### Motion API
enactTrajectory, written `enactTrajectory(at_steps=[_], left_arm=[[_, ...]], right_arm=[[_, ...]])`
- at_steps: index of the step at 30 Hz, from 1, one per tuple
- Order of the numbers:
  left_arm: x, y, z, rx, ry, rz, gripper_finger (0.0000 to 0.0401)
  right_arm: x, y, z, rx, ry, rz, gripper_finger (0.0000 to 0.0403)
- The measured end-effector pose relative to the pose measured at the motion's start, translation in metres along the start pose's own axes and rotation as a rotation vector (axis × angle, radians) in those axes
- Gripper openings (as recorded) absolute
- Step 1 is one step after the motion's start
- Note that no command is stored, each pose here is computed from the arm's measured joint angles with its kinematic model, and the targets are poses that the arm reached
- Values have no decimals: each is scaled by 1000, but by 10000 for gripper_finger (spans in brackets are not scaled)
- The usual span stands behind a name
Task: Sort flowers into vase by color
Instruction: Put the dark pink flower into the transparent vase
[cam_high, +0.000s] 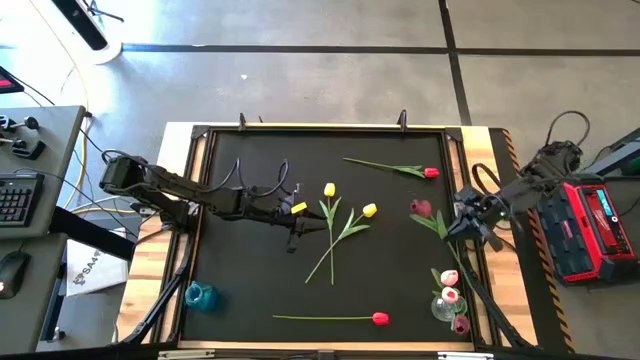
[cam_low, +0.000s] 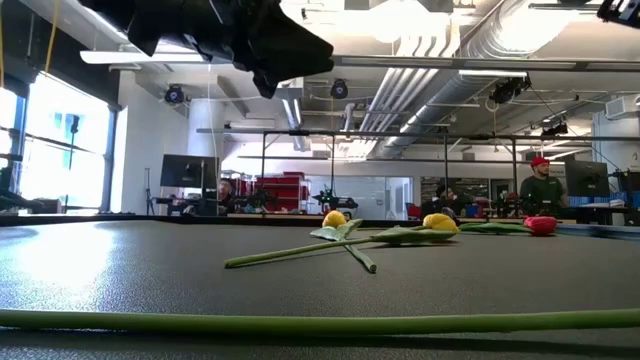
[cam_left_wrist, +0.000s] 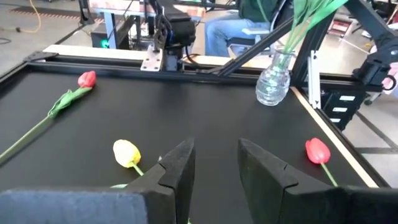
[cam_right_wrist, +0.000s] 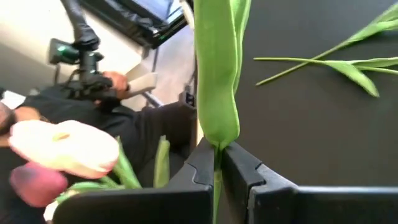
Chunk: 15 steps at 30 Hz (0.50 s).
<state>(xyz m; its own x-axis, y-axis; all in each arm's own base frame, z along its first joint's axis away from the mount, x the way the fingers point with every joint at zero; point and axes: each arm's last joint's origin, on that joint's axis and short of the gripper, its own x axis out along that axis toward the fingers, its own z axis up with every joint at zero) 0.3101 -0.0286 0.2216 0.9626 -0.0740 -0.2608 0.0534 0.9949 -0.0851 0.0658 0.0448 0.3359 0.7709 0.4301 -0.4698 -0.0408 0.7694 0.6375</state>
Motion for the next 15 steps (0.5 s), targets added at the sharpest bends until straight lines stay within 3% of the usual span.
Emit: enactTrajectory(at_steps=[11, 15], left_arm=[[0, 0, 0, -9, -1, 25, 107], [0, -2, 0, -7, -3, 41, 107]], right_arm=[[17, 34, -9, -174, -20, 123, 0], [26, 48, -22, -262, -12, 114, 0]])
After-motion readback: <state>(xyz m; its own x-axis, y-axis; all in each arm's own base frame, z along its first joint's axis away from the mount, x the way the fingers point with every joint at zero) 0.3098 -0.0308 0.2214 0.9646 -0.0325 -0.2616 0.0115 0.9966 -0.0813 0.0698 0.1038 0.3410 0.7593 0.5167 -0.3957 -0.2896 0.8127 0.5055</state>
